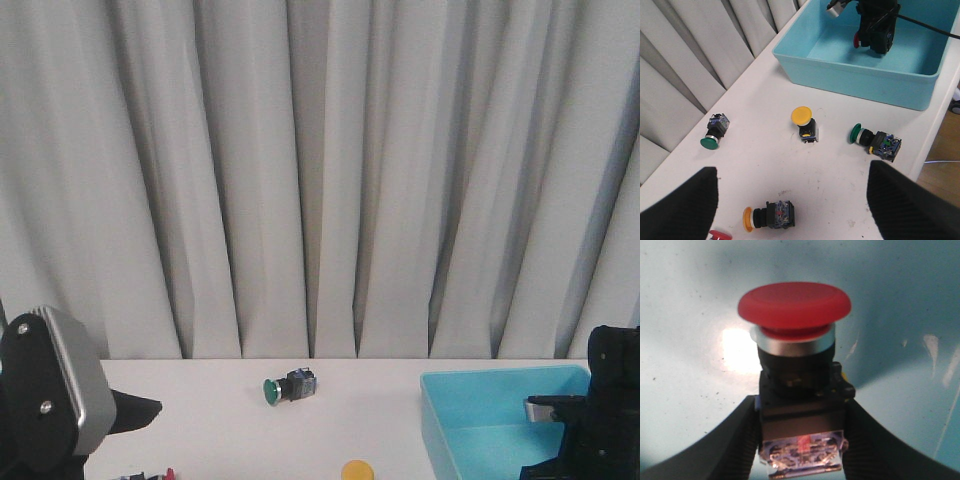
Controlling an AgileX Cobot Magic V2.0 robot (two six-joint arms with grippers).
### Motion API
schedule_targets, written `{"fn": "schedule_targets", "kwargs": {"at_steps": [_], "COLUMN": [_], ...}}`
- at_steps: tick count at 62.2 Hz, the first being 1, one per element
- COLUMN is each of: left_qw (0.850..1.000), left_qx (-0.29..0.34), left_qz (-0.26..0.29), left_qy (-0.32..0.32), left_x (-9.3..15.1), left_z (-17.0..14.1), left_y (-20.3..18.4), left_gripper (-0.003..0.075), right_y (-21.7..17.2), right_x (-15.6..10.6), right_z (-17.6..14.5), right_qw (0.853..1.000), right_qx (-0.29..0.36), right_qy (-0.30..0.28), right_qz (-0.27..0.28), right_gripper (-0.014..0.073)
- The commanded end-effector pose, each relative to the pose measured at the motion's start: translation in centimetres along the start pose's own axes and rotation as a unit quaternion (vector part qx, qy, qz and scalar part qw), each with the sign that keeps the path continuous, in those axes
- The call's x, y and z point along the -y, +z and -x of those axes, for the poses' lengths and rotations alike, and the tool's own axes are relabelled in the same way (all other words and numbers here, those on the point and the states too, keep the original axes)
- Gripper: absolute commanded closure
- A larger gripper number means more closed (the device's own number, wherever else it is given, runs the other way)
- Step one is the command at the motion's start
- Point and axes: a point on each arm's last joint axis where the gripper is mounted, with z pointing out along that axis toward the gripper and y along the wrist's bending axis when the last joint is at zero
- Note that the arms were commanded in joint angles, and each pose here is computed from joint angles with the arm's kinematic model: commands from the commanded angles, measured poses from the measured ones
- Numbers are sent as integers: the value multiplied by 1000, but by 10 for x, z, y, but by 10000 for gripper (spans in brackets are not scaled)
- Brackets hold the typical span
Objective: Pick red and yellow buttons and place in box
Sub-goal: 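Carry the red button over the blue box and release it with the right gripper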
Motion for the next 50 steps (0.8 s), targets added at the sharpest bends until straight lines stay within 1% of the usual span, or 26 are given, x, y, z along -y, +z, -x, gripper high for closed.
{"fn": "schedule_targets", "kwargs": {"at_steps": [1,8,15,30,34,40,45,50], "left_qw": [999,999,999,999,999,999,999,999], "left_qx": [48,48,48,48,48,48,48,48], "left_qz": [24,24,24,24,24,24,24,24], "left_qy": [-10,-10,-10,-10,-10,-10,-10,-10], "left_x": [-5,-5,-5,-5,-5,-6,-6,-6], "left_z": [15,15,15,15,15,15,15,15], "left_y": [-7,-7,-7,-7,-7,-7,-7,-7], "left_gripper": [134,134,134,134,134,134,134,134], "right_y": [-29,-29,-29,-32,-40,-59,-81,-111], "right_x": [1,1,1,1,0,-2,-4,-8], "right_z": [0,0,0,-2,-3,-7,-13,-23], "right_qw": [999,999,999,1000,999,998,995,990], "right_qx": [37,37,37,30,35,62,94,143], "right_qy": [0,0,0,-5,-6,-6,-6,-5], "right_qz": [-8,-7,-7,-5,-5,-8,-10,-8], "right_gripper": [256,185,141,138,138,138,138,138]}}
